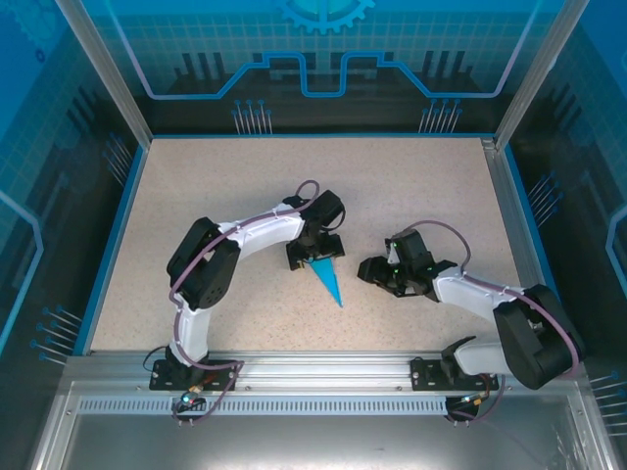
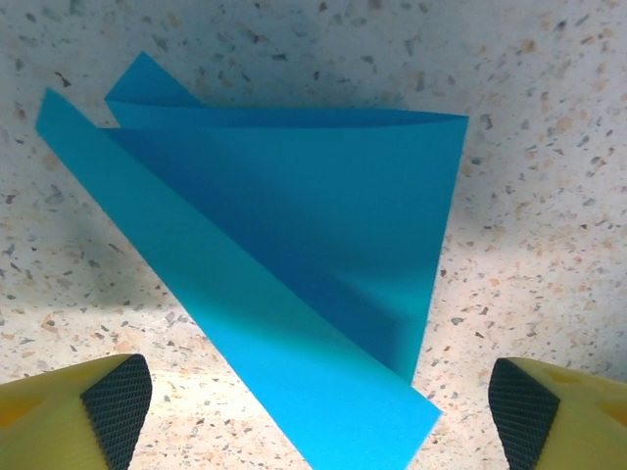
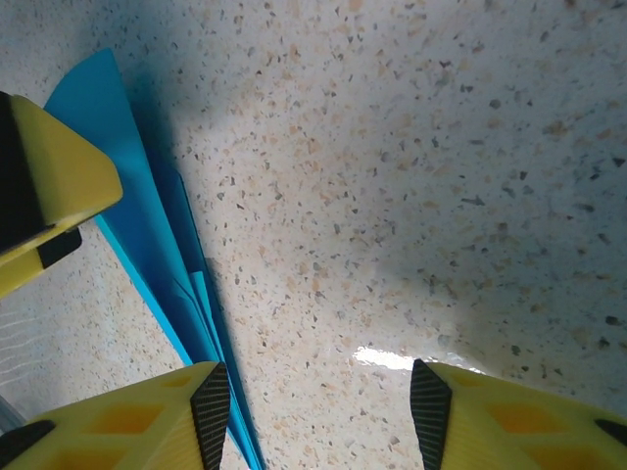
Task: Fold a paper plane with a square sheet of paper (pick it up from the middle)
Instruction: Move a paper plane to the center of the table.
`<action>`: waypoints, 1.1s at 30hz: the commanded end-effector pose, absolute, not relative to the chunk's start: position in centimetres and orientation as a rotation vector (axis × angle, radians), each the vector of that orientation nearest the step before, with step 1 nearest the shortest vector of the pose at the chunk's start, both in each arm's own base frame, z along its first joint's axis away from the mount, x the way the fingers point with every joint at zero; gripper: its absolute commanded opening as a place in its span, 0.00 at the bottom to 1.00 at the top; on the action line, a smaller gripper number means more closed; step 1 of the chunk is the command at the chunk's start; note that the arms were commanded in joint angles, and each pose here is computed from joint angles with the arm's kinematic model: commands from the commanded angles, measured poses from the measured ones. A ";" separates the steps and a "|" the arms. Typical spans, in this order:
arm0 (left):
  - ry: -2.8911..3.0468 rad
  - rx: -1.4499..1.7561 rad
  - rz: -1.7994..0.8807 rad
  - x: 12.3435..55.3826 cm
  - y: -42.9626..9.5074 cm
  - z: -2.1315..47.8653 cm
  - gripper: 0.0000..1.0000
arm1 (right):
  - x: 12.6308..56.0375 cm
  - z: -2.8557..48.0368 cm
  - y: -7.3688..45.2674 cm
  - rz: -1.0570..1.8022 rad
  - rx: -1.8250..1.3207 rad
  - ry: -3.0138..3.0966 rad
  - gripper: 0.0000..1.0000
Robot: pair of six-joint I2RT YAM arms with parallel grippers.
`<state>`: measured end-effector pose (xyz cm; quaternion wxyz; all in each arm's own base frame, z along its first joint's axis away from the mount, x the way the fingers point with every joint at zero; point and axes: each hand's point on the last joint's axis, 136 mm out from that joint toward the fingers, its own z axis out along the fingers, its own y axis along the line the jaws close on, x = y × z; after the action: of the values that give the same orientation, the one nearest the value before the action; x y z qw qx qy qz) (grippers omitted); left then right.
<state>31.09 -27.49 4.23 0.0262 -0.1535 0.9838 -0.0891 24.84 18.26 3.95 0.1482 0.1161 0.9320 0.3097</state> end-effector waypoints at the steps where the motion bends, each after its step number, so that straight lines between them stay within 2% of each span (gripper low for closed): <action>1: 3.069 -0.455 -0.215 30.8 -27.5 4.1 0.93 | 25.3 4.4 18.9 0.923 0.303 2.682 0.54; 12: 3.094 -0.425 -0.139 30.2 -26.6 3.4 0.73 | 25.4 4.3 19.7 0.933 0.281 2.705 0.54; 29: 2.999 -0.441 -0.236 28.8 -24.8 5.8 0.57 | 25.7 4.4 23.2 0.996 0.100 2.757 0.54; 33: 2.989 -0.447 -0.241 28.4 -24.2 5.6 0.49 | 25.7 4.7 24.6 1.027 0.011 2.759 0.53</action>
<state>28.44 -24.68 4.97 0.0386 -0.1415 0.9862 -0.0768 26.04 23.21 4.18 0.1097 0.0386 0.9355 0.3338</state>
